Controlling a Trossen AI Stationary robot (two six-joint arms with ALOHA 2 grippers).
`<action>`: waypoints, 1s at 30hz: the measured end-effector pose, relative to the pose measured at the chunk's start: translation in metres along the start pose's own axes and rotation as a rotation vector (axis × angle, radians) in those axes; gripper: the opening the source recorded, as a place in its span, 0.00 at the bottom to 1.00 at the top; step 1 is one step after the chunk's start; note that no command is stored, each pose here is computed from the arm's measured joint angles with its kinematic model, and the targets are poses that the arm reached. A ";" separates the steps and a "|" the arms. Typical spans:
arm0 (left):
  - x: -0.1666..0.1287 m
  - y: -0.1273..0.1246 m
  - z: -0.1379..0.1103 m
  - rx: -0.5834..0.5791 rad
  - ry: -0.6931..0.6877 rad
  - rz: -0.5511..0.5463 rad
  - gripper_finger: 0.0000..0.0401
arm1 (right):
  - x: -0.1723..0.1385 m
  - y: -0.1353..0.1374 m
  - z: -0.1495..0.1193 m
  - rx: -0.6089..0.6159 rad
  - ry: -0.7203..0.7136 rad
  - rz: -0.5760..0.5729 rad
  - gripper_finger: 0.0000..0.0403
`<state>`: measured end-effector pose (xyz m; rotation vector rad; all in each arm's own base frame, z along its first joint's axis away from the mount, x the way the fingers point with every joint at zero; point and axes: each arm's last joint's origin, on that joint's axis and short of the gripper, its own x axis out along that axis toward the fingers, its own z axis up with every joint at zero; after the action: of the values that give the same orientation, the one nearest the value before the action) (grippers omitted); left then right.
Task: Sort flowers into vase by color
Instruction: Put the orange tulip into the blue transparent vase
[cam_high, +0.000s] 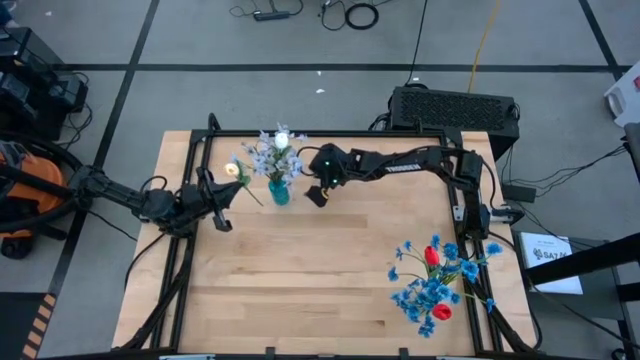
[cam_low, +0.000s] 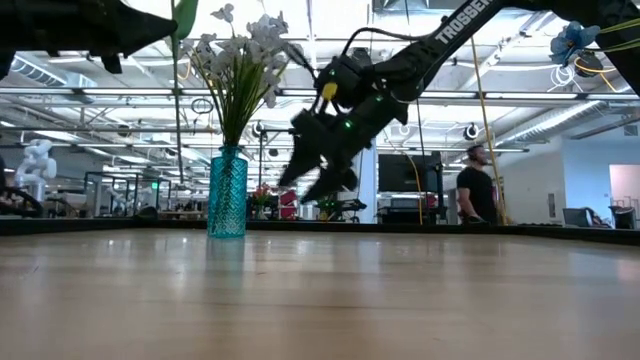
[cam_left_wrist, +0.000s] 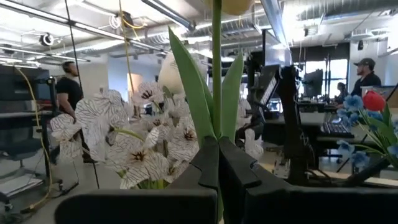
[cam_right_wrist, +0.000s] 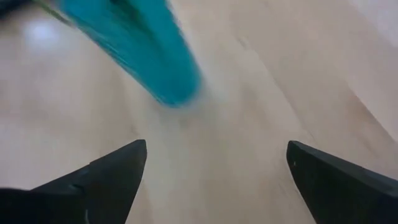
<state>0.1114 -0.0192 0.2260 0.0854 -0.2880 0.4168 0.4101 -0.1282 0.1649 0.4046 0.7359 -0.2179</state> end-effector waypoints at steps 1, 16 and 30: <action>0.000 0.000 0.000 0.001 0.001 0.000 0.00 | 0.000 0.003 0.003 -0.018 -0.032 0.032 0.94; 0.000 0.000 0.000 -0.051 0.001 -0.005 0.00 | -0.003 0.033 0.041 -0.323 -0.565 0.078 0.94; 0.000 0.000 0.000 -0.050 -0.001 -0.011 0.00 | 0.028 0.034 0.049 -0.251 -0.607 0.159 0.94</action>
<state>0.1117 -0.0195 0.2261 0.0386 -0.2983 0.3986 0.4714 -0.1203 0.1874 0.1398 0.1283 -0.0863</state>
